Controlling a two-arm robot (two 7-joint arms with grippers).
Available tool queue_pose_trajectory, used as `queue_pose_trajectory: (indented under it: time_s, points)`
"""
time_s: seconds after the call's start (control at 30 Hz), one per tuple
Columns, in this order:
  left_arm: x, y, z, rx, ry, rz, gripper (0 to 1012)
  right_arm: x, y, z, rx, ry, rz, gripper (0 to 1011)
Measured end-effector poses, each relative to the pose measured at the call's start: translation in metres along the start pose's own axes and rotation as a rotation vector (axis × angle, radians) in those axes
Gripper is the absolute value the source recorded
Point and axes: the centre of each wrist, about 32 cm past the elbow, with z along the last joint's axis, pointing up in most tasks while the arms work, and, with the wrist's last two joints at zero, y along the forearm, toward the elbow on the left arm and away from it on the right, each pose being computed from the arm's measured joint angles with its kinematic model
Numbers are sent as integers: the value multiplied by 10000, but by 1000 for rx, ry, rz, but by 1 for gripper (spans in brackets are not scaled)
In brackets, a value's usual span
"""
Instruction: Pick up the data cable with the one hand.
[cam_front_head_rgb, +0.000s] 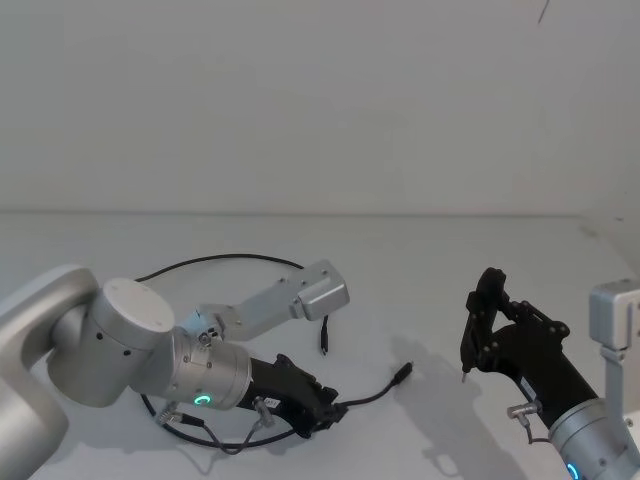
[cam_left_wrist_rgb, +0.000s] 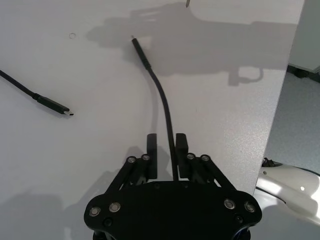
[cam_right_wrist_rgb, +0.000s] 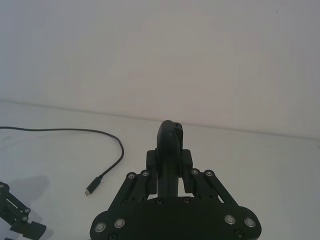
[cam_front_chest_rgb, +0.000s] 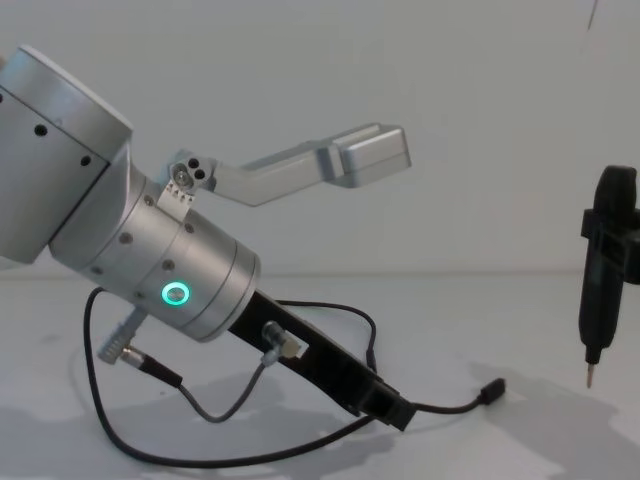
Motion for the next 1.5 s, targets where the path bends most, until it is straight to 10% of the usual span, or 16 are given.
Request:
queue_pose_trajectory:
  time_s: [0.23, 0.53, 1.5]
  points:
    - [0, -3, 1, 1, 0, 1, 41, 0, 0, 0, 0, 0, 0, 279]
    - [-1, -1, 2, -4, -6, 1, 40, 1, 1, 7, 3, 1, -1, 279]
    - [32, 221, 106, -215, -159, -54, 40, 219, 82, 353, 95, 76, 78, 279]
